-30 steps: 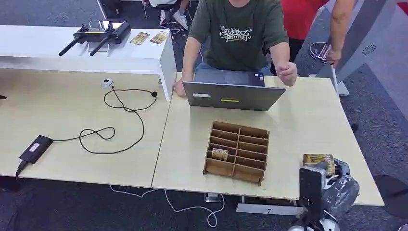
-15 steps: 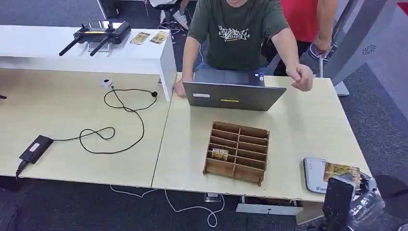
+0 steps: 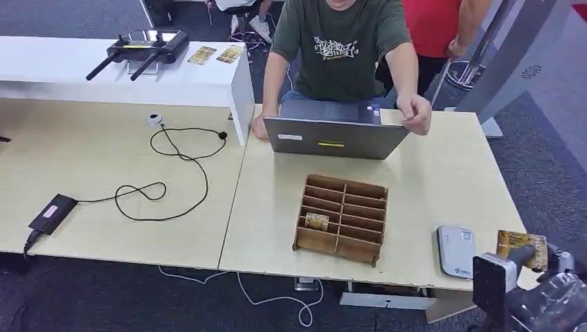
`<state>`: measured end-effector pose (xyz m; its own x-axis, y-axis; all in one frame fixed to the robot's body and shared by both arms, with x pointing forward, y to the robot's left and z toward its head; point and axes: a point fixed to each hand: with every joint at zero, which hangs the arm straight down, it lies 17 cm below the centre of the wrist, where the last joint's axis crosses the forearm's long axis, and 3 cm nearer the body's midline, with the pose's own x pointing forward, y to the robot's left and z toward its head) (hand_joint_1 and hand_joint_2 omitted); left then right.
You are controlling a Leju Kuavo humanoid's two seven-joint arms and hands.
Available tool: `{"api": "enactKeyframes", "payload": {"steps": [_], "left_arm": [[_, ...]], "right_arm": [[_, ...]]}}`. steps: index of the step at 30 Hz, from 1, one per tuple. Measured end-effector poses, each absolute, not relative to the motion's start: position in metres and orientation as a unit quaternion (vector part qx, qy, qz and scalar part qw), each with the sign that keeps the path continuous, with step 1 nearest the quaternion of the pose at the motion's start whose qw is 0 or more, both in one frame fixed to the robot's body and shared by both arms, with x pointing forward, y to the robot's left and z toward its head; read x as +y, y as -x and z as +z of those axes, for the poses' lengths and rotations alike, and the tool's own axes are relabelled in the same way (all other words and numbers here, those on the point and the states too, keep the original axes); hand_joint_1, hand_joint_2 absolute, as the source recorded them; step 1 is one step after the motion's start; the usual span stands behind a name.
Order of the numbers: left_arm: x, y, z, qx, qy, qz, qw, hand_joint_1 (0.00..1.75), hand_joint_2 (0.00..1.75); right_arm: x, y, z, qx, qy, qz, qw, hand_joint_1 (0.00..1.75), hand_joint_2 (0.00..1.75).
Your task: Pass the card to the sensor for recognition and then transmit it.
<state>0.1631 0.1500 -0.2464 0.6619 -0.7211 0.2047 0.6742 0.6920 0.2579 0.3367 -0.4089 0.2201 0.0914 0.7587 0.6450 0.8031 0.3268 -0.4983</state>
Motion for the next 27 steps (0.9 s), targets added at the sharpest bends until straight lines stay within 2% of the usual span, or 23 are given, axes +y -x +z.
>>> {"api": "enactKeyframes", "payload": {"steps": [13, 27], "left_arm": [[0.145, -0.165, -0.245, -0.149, -0.068, -0.397, 0.903, 0.00, 0.00], [0.141, -0.169, -0.243, -0.160, -0.071, -0.424, 0.889, 0.00, 0.00]], "right_arm": [[-0.386, -0.396, 0.288, -0.683, 0.627, 0.027, 0.372, 1.75, 1.75], [-0.324, -0.469, 0.335, -0.702, 0.613, 0.049, 0.360, 1.75, 1.75]]}}
